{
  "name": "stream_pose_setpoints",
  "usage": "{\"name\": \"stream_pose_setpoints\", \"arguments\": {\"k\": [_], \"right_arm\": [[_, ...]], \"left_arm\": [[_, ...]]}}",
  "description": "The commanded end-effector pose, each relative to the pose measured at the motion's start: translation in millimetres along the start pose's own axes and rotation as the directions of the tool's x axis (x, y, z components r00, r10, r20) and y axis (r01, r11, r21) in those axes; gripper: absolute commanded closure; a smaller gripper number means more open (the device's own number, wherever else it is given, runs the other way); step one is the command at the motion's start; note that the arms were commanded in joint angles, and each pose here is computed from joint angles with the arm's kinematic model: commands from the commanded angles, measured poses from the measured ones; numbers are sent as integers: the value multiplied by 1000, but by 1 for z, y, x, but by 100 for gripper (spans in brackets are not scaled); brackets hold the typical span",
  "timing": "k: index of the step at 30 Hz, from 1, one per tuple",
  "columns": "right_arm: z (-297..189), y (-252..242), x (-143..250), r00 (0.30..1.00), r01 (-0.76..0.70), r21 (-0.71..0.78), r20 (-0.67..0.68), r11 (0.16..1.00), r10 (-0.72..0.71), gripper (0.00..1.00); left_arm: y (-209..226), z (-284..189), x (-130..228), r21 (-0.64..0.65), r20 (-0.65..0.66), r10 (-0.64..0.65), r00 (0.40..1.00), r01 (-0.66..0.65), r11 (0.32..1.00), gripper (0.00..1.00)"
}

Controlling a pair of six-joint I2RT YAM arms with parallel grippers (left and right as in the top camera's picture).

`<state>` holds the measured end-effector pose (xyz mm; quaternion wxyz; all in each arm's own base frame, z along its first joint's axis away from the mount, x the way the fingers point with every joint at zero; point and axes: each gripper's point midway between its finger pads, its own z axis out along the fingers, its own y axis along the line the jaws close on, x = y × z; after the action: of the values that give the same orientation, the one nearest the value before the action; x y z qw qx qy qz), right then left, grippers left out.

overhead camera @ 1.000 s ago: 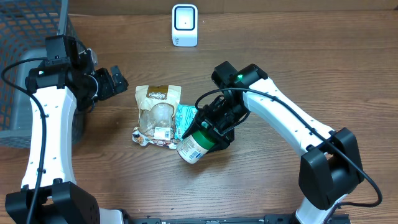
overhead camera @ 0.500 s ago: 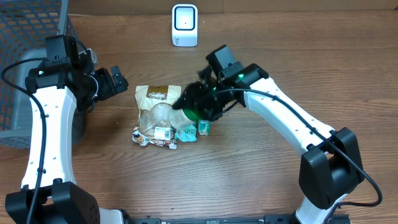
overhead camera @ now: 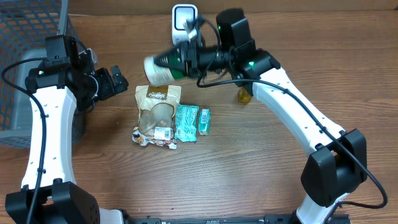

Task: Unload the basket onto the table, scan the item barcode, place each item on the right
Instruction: 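Carry the jar with the right gripper to the scanner, then hold the jar label against the scanner window with the right gripper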

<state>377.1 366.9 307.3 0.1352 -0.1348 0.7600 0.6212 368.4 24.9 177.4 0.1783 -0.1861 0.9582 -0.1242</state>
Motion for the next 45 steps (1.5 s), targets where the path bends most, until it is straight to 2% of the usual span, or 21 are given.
{"name": "stream_pose_setpoints", "arguments": {"k": [1, 6, 13, 17, 24, 31, 37, 40, 45], "right_arm": [[-6, 32, -20, 951, 302, -39, 75, 953, -298, 32], [-15, 38, -59, 882, 400, 59, 249, 915, -401, 41], [-47, 16, -123, 720, 318, 367, 507, 874, -475, 41], [-62, 8, -138, 642, 304, 485, 532, 820, -553, 42], [-67, -6, -154, 538, 301, 621, 516, 723, -667, 51], [-51, -52, -166, 500, 266, 675, 513, 688, -697, 52], [-41, -95, -174, 462, 230, 696, 537, 680, -706, 59], [-32, -112, -179, 477, 227, 705, 521, 672, -708, 60], [-17, -121, -201, 508, 255, 761, 420, 597, -752, 60]], "left_arm": [[-7, -8, -7, 19, 27, 37, 999, -37, 999, 0], [-7, -8, -7, 19, 27, 37, 999, -37, 999, 0], [-7, -8, -7, 19, 27, 37, 999, -38, 999, 0], [-7, -8, -7, 19, 27, 37, 999, -38, 999, 0], [-7, -8, -7, 19, 27, 37, 999, -37, 999, 0], [-7, -8, -7, 19, 27, 37, 999, -37, 999, 0], [-7, -8, -7, 19, 27, 37, 999, -37, 999, 0], [-7, -8, -7, 19, 27, 37, 999, -38, 999, 0], [-7, -8, -7, 19, 27, 37, 999, -37, 999, 0]]}}
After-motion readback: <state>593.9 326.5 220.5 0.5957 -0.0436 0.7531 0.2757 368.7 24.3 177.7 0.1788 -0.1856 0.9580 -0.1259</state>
